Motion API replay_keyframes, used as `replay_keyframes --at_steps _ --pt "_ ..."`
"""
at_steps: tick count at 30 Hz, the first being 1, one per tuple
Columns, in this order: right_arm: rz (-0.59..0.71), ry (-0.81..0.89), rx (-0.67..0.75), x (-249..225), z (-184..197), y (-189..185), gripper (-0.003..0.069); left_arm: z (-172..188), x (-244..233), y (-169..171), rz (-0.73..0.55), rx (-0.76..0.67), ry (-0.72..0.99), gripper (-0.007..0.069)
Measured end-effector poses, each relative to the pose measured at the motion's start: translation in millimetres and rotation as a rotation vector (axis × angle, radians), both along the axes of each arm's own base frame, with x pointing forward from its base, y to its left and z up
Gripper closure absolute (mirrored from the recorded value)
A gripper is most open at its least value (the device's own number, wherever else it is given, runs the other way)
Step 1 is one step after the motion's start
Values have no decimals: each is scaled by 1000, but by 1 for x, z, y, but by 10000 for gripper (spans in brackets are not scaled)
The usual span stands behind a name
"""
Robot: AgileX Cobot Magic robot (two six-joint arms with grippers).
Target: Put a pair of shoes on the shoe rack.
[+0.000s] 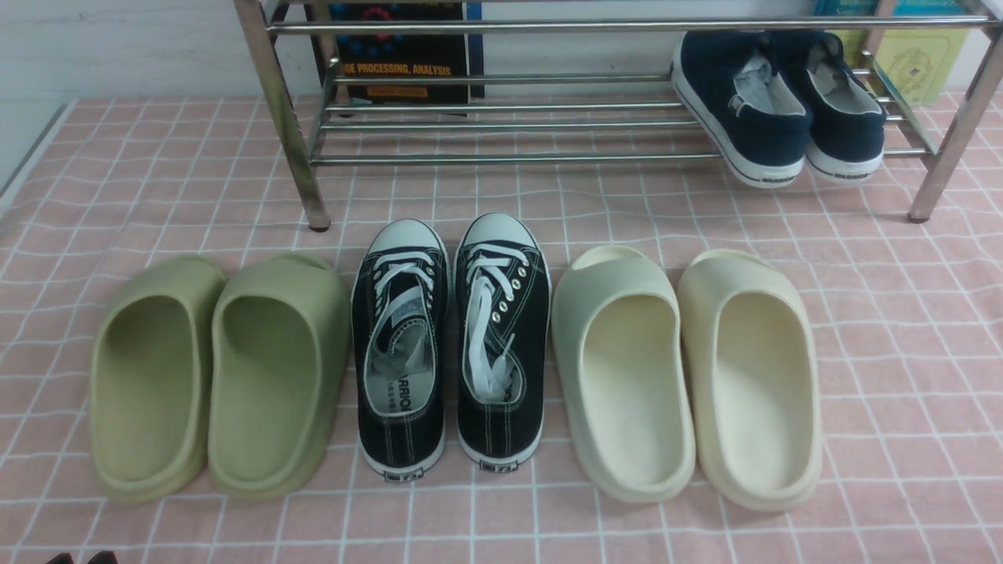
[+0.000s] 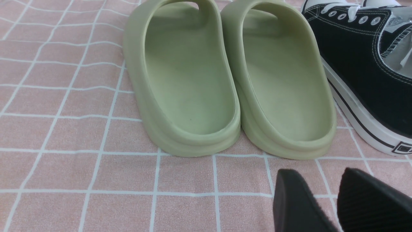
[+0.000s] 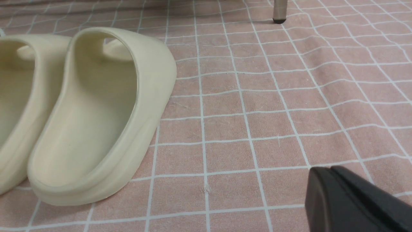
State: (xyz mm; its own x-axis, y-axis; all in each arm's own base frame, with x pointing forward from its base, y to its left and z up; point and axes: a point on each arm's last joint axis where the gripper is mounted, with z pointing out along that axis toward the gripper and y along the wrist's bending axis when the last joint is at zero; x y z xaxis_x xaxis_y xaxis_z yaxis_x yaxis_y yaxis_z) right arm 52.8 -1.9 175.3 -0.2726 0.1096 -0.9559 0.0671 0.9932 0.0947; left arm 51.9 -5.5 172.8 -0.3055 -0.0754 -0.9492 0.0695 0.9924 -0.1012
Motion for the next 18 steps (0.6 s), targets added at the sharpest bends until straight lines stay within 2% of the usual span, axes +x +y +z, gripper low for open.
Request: replay_keyframes --at_steps 18 --pt "14 5 1 0 0 1 667 0 0 0 0 0 0 386"
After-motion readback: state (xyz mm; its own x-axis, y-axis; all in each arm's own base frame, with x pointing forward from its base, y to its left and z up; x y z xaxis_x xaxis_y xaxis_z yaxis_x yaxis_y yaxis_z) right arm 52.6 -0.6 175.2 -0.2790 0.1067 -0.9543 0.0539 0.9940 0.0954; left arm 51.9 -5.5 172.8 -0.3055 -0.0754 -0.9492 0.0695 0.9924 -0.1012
